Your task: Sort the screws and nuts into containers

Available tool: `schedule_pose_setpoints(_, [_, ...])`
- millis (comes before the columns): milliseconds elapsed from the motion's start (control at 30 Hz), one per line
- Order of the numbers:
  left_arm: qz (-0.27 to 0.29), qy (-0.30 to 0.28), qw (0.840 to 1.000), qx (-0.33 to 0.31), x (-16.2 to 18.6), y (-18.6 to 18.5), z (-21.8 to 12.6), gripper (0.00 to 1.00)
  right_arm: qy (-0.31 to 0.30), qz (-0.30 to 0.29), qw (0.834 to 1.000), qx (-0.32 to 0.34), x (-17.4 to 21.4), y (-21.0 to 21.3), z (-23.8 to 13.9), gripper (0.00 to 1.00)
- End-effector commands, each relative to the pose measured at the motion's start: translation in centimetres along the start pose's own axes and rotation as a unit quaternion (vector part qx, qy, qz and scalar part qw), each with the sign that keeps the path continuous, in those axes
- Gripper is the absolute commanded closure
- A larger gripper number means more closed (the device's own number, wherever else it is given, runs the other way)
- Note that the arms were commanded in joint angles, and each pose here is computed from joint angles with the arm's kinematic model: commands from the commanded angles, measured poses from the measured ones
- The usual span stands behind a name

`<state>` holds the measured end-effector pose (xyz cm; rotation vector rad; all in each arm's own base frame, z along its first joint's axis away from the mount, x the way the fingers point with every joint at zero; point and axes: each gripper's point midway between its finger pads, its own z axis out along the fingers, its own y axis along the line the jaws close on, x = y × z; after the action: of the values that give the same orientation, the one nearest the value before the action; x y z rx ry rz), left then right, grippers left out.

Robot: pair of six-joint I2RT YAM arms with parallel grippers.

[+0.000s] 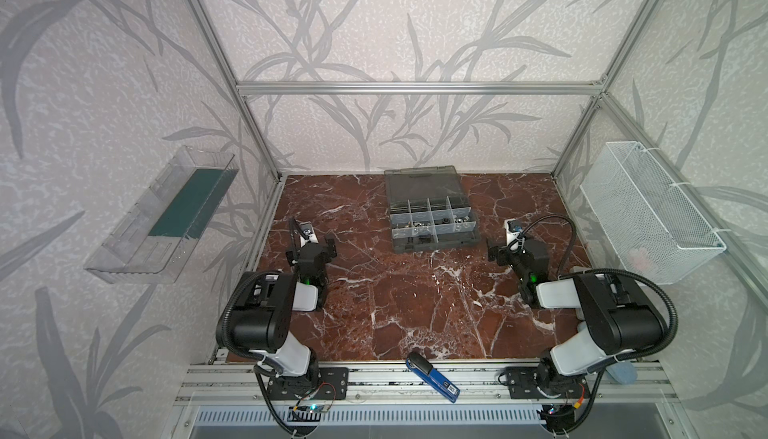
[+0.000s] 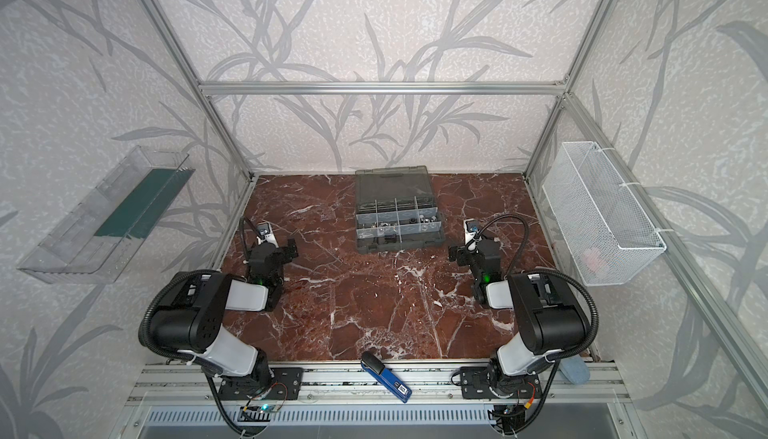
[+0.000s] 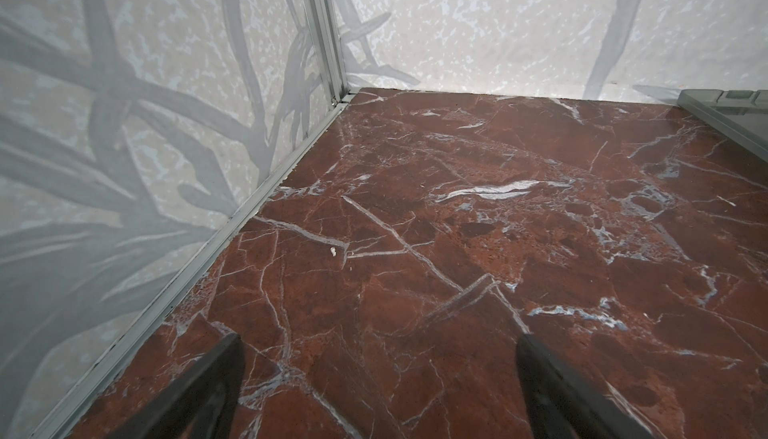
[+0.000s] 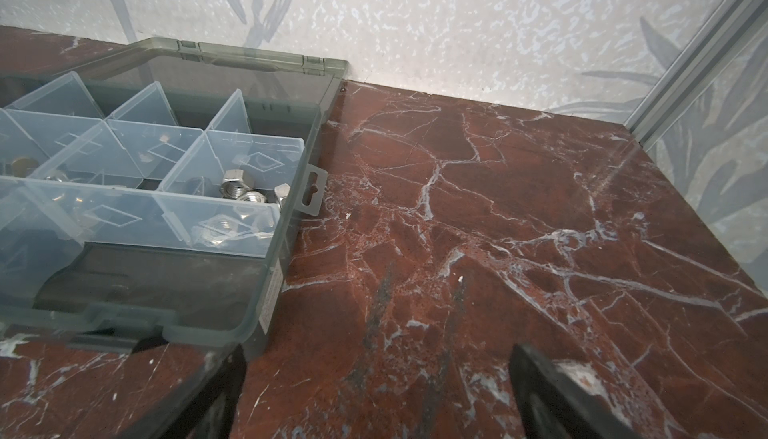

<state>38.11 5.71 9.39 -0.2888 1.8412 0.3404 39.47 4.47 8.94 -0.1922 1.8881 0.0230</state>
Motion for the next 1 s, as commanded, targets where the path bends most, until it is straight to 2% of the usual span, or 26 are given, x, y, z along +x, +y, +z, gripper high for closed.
schedule_pose_setpoints(0, [0.001, -0.012, 1.0, 0.024, -0.8, -0.8, -0.1, 0.0, -0.009, -0.002, 1.0, 0.004, -0.5, -0.2, 0.1, 0.01])
schedule_pose_setpoints(67, [0.022, -0.01, 0.997, 0.076, -0.7, -2.6, -0.3, 0.0, -0.009, -0.002, 1.0, 0.005, -0.5, -0.2, 0.1, 0.01])
schedule_pose_setpoints(967, [0.019, -0.009, 0.997, 0.068, -0.6, -2.3, -0.2, 0.01, -0.009, -0.003, 1.0, 0.004, -0.5, -0.2, 0.1, 0.01])
